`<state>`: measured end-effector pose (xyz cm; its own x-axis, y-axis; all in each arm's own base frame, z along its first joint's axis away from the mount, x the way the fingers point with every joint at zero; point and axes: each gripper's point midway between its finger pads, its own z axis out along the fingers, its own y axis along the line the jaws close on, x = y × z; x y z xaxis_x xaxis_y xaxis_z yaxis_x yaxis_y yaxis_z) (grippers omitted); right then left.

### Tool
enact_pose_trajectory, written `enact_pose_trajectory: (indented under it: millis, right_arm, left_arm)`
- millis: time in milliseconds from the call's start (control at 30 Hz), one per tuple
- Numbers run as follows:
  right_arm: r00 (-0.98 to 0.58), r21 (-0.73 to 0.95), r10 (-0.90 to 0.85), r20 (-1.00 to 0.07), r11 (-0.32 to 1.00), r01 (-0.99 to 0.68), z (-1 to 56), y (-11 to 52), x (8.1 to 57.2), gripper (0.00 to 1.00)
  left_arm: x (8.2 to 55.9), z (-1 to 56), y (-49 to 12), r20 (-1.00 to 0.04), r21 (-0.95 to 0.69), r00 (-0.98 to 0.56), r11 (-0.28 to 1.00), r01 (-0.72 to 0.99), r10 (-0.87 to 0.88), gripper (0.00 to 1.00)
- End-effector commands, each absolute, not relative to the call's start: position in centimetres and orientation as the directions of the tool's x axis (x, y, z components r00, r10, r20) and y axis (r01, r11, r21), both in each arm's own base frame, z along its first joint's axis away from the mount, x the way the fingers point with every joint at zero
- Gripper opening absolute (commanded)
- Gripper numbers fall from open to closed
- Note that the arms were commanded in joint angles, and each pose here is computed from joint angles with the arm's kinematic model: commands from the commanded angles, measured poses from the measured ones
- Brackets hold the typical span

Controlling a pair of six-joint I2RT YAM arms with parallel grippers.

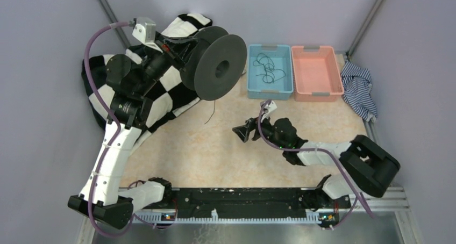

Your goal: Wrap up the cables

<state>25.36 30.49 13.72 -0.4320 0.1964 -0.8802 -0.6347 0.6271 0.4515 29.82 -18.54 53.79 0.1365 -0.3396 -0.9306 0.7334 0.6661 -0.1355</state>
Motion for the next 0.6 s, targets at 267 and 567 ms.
enact_pose_trajectory:
  millis: [267,567]
  right_arm:
    - [-0.25,0.495,0.508,-0.824,0.435,-0.752,24.1,35.6,27.3,0.85]
    - [-0.231,0.504,0.527,-0.818,0.463,-0.729,24.2,36.2,28.9,0.86]
  left_arm:
    - [27.6,59.1,-17.7,-0.874,-0.084,0.263,0.659,0.748,-0.41,0.0]
    - [27.6,59.2,-17.9,-0.875,-0.078,0.262,0.651,0.755,-0.408,0.0]
